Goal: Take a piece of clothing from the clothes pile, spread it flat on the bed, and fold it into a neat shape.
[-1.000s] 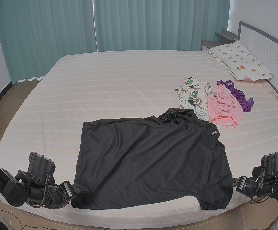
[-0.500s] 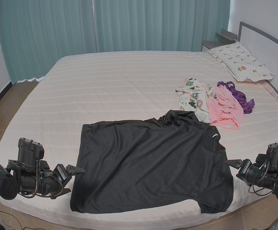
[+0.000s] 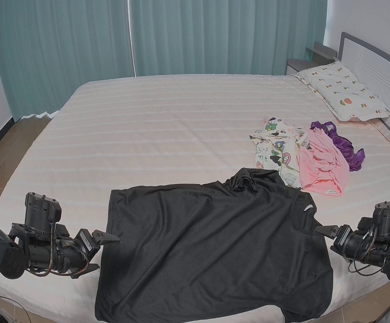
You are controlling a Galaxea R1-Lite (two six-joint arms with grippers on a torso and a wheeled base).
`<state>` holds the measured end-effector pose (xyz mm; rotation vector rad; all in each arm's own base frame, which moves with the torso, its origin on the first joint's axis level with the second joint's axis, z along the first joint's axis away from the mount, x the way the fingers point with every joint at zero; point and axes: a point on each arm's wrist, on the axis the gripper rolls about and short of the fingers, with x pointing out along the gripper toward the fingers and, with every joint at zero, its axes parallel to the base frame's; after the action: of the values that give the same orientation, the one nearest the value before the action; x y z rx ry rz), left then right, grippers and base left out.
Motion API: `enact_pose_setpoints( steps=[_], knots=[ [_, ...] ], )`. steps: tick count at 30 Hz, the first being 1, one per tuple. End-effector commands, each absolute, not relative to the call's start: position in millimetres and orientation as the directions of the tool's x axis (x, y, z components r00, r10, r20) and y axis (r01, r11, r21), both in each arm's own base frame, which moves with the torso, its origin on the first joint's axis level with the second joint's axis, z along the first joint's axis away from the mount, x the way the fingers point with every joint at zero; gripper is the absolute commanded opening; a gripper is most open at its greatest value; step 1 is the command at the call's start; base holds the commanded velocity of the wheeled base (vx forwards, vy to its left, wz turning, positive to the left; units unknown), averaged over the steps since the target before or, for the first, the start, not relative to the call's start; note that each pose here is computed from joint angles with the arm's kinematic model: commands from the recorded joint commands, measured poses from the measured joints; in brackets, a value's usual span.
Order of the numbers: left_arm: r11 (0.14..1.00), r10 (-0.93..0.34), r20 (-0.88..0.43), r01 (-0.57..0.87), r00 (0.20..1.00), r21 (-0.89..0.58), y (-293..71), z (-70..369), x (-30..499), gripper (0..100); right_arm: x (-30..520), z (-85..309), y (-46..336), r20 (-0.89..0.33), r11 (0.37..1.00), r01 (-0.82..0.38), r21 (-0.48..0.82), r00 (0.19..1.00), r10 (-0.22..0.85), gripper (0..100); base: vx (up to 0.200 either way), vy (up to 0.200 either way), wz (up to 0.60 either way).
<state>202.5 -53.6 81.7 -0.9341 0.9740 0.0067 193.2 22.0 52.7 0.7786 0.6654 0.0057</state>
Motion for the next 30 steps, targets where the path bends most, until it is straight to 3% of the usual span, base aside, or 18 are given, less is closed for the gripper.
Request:
enact_pose_setpoints(
  steps=[1,9,22,27,30],
  knots=[
    [0.629,-0.38,-0.721,-0.41,0.58,-0.661,-54,77,206,100,194,51,22,-0.562,0.723,0.238,0.648,0.791,0.243,100,0.0,0.0,0.0],
    [0.632,-0.38,-0.728,-0.414,0.571,-0.655,-55,75,205,100,193,49,25,-0.569,0.724,0.236,0.648,0.782,0.253,100,0.0,0.15,0.0],
    [0.629,-0.376,-0.726,-0.417,0.576,-0.657,-55,75,208,100,194,48,25,-0.571,0.725,0.237,0.647,0.78,0.254,100,0.0,0.0,0.0],
    [0.562,-0.377,-0.69,-0.44,0.618,-0.701,-57,86,220,100,193,48,27,-0.574,0.728,0.233,0.645,0.776,0.261,100,0.0,0.0,0.0],
    [0.562,-0.379,-0.684,-0.431,0.623,-0.705,-59,88,225,100,193,48,28,-0.574,0.728,0.232,0.645,0.776,0.262,100,0.2,0.0,0.0]
  ],
)
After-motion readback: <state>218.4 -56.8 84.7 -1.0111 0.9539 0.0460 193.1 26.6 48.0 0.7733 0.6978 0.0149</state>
